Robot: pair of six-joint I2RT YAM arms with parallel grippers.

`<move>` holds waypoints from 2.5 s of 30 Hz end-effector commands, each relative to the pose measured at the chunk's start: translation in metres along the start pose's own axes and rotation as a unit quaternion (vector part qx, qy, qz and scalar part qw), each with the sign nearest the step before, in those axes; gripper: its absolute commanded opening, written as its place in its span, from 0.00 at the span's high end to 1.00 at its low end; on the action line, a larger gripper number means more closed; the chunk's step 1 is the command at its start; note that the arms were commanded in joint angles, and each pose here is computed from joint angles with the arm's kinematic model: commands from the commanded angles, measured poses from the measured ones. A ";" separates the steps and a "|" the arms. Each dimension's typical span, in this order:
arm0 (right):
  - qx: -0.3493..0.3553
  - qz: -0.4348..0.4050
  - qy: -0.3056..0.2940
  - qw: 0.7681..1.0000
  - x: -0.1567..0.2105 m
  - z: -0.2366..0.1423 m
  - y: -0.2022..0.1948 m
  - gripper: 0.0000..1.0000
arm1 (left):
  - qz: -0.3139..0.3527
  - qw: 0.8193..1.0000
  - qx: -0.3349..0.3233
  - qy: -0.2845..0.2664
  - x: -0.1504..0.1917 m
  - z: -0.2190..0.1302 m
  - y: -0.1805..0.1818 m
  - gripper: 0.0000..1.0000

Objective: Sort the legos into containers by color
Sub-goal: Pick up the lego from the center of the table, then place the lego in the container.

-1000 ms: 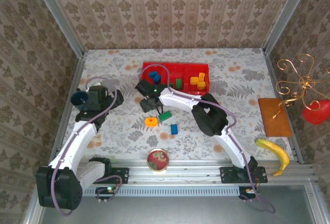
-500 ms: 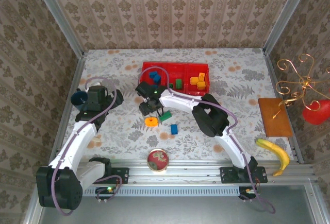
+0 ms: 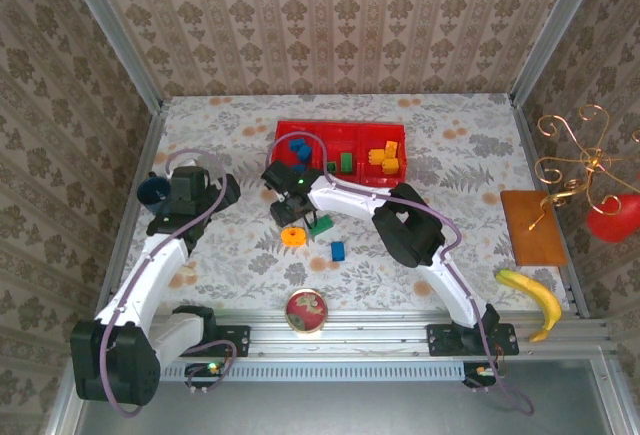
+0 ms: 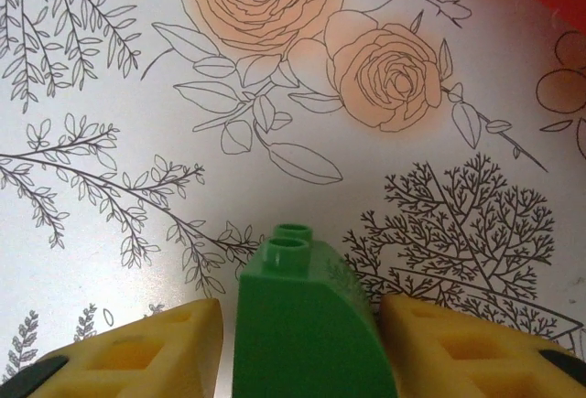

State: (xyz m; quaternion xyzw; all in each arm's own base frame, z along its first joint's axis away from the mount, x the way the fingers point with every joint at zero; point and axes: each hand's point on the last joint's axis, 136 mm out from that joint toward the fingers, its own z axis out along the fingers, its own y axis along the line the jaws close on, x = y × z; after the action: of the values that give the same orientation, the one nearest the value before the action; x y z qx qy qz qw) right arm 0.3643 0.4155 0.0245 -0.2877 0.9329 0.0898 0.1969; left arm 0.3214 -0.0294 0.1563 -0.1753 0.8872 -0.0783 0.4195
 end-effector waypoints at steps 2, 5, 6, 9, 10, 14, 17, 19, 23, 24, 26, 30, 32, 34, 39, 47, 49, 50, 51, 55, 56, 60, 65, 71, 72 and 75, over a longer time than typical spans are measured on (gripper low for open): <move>-0.004 -0.010 0.010 1.000 0.007 -0.006 0.008 0.55 | -0.013 1.000 0.004 0.000 0.000 0.002 0.000 0.00; 0.006 -0.008 0.012 1.000 0.008 0.000 0.005 0.58 | -0.014 1.000 0.004 -0.001 -0.001 0.001 0.000 0.00; 0.008 -0.006 0.013 1.000 0.009 0.001 0.004 0.60 | -0.013 1.000 0.004 -0.001 -0.001 0.001 0.000 0.00; 0.014 -0.003 0.010 1.000 0.008 0.002 0.002 0.63 | -0.012 1.000 0.004 -0.003 -0.003 0.001 -0.001 0.00; 0.017 -0.003 0.009 1.000 0.008 0.002 0.001 0.64 | -0.012 1.000 0.003 -0.003 -0.003 0.001 0.000 0.00; 0.022 -0.001 0.002 1.000 0.004 -0.002 0.000 0.67 | -0.009 1.000 0.006 -0.002 -0.004 0.002 -0.002 0.00; 0.027 0.001 -0.004 1.000 0.000 -0.006 -0.002 0.71 | -0.010 1.000 0.005 -0.003 -0.005 0.001 -0.002 0.00; 0.031 0.003 -0.008 0.999 -0.001 -0.008 -0.004 0.73 | -0.009 1.000 0.006 -0.002 -0.004 0.002 -0.002 0.00; 0.033 0.008 -0.018 0.999 -0.004 -0.016 -0.005 0.76 | -0.008 1.000 0.006 -0.002 -0.005 0.002 -0.003 0.00; 0.033 0.009 -0.020 0.999 -0.004 -0.018 -0.005 0.76 | -0.009 1.000 0.006 -0.002 -0.005 0.002 -0.003 0.00; 0.034 0.012 -0.025 0.999 -0.005 -0.023 -0.006 0.77 | -0.008 1.000 0.007 -0.002 -0.005 0.002 -0.003 0.00; 0.038 0.017 -0.034 0.999 -0.006 -0.031 -0.009 0.80 | -0.009 1.000 0.008 -0.001 -0.004 0.002 -0.003 0.00; 0.040 0.020 -0.039 0.998 -0.007 -0.035 -0.010 0.80 | -0.009 1.000 0.008 -0.001 -0.004 0.002 -0.003 0.00; 0.045 0.022 -0.044 0.998 -0.009 -0.039 -0.012 0.81 | -0.009 1.000 0.009 0.000 -0.003 0.002 -0.003 0.00; 0.060 0.032 -0.060 0.996 -0.012 -0.055 -0.020 0.85 | -0.008 1.000 0.009 -0.001 -0.004 0.002 -0.003 0.00; 0.089 0.054 -0.101 0.990 -0.022 -0.098 -0.048 0.87 | -0.008 1.000 0.010 -0.002 -0.004 0.001 -0.003 0.00; 0.101 0.064 -0.106 0.987 -0.022 -0.109 -0.060 0.88 | -0.007 1.000 0.009 -0.002 -0.004 0.001 -0.003 0.00; 0.105 0.068 -0.110 0.986 -0.023 -0.114 -0.065 0.88 | -0.007 1.000 0.009 -0.002 -0.004 0.000 -0.003 0.00; 0.110 0.074 -0.114 0.985 -0.024 -0.120 -0.072 0.88 | -0.008 1.000 0.009 -0.002 -0.004 0.000 -0.003 0.00; 0.129 0.096 -0.126 0.979 -0.026 -0.137 -0.098 0.88 | -0.008 1.000 0.009 -0.002 -0.004 0.000 -0.003 0.00; 0.134 0.101 -0.128 0.978 -0.027 -0.140 -0.105 0.88 | -0.008 1.000 0.009 -0.001 -0.004 0.000 -0.003 0.00; 0.152 0.128 -0.130 0.971 -0.028 -0.147 -0.134 0.88 | -0.008 1.000 0.010 -0.001 -0.004 0.000 -0.003 0.00; 0.168 0.158 -0.127 0.965 -0.029 -0.145 -0.167 0.88 | -0.008 1.000 0.010 0.000 -0.003 0.000 -0.003 0.00; 0.180 0.176 -0.120 0.960 -0.034 -0.132 -0.193 0.88 | -0.008 1.000 0.012 0.000 -0.004 0.000 -0.004 0.00; 0.182 0.177 -0.119 0.960 -0.036 -0.130 -0.197 0.88 | -0.008 1.000 0.012 0.000 -0.004 0.000 -0.004 0.00; 0.188 0.179 -0.114 0.959 -0.039 -0.123 -0.205 0.88 | -0.007 1.000 0.014 0.001 -0.004 0.000 -0.005 0.00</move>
State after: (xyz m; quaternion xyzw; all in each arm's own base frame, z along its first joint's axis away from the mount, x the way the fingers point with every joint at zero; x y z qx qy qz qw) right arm 0.4641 0.2368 0.1456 -0.0695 0.9391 -0.0044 0.3365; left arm 0.3224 -0.0325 0.1550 -0.1720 0.8886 -0.0858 0.4165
